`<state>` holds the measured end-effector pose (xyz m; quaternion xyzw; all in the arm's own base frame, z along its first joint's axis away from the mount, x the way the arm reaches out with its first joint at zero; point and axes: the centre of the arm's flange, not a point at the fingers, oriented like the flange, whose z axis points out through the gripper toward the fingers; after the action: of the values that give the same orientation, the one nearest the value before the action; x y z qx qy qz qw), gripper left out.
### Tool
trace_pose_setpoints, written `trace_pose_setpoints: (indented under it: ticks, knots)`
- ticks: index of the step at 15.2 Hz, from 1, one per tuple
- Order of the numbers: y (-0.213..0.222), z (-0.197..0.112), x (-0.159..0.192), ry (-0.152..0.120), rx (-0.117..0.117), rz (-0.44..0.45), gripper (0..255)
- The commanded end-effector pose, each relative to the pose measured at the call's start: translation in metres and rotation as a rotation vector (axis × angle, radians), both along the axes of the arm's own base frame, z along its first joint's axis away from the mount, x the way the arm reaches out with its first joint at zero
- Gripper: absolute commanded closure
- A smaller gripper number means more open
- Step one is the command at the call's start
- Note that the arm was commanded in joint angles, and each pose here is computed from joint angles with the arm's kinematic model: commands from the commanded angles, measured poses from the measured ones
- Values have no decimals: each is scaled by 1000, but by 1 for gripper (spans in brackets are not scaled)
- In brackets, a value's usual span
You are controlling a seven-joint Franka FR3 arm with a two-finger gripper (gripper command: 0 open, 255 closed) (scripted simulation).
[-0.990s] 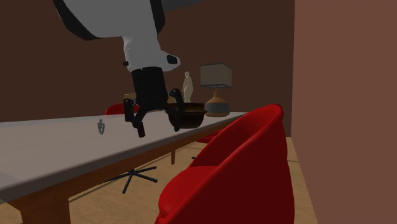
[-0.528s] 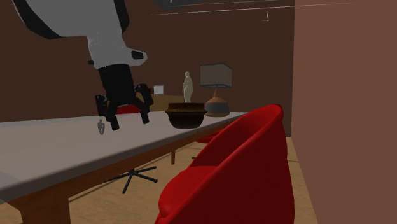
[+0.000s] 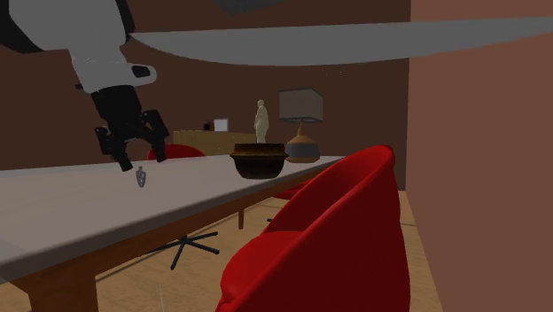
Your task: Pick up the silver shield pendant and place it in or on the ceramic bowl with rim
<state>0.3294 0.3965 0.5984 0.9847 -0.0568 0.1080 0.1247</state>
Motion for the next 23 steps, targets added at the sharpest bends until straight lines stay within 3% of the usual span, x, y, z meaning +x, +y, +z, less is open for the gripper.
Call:
trace_pose_setpoints:
  ticks: [1, 2, 10, 18, 19, 23]
  knots:
    - [23, 5, 5, -34, -5, -20, 0]
    - [36, 6, 8, -49, -9, -26, 0]
    - [25, -31, 17, -49, -9, -26, 0]
    - [25, -31, 17, -49, -9, -26, 0]
    - [25, -31, 17, -49, -9, -26, 255]
    - [25, -31, 17, -49, -9, -26, 255]
